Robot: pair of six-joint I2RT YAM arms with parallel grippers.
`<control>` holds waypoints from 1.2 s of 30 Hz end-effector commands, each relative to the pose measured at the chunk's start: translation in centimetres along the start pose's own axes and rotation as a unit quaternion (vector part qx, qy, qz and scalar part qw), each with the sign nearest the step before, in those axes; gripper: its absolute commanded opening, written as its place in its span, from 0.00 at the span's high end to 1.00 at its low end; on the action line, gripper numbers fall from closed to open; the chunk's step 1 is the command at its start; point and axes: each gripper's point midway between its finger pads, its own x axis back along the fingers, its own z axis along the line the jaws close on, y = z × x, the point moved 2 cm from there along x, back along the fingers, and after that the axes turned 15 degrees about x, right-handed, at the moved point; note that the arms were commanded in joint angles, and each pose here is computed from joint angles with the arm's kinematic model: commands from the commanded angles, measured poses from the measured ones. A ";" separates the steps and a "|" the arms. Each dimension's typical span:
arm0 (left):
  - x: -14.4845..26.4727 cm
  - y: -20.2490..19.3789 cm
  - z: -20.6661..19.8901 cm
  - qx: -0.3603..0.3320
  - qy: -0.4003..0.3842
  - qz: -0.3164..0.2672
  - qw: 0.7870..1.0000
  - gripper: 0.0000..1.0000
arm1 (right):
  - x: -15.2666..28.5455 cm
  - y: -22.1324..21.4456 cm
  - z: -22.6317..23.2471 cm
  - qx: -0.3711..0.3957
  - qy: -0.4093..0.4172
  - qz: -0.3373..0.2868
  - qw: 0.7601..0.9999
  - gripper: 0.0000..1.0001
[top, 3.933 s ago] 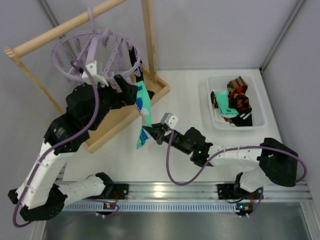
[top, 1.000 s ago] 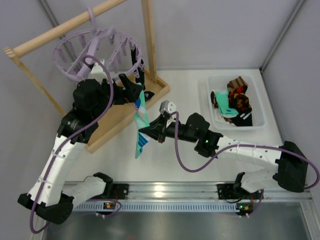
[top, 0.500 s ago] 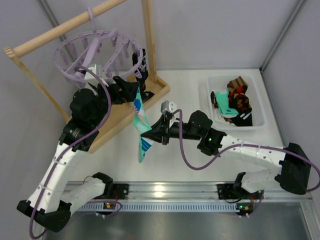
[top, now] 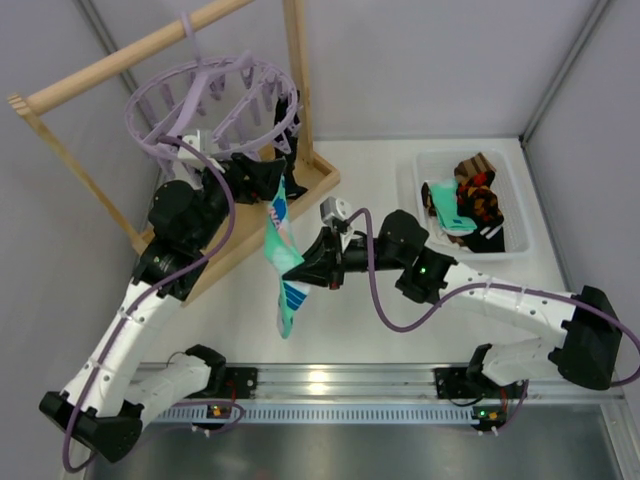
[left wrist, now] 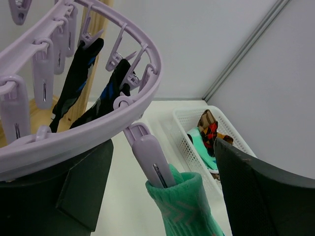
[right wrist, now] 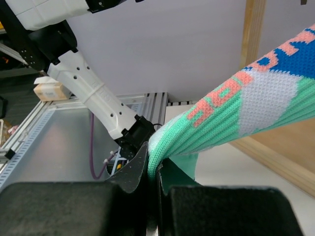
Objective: Remove the socks clipped to the hanger
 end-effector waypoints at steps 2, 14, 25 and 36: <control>-1.0 1.8 -1.2 -0.019 -0.036 -0.042 0.998 0.14 | 0.1 2.5 1.2 0.005 0.060 -0.022 0.998 1.00; 4.2 1.7 1.9 0.032 0.076 -0.047 0.995 0.02 | -0.5 -2.3 -5.3 0.025 -0.121 0.071 0.990 1.00; 12.4 1.9 2.2 0.027 0.133 -0.002 0.991 0.02 | -5.2 -6.1 -9.0 0.112 -0.259 0.173 0.944 1.00; 10.1 4.7 0.9 -0.022 0.201 0.057 0.978 0.02 | -10.5 -8.2 -7.7 0.234 -0.388 0.240 0.859 1.00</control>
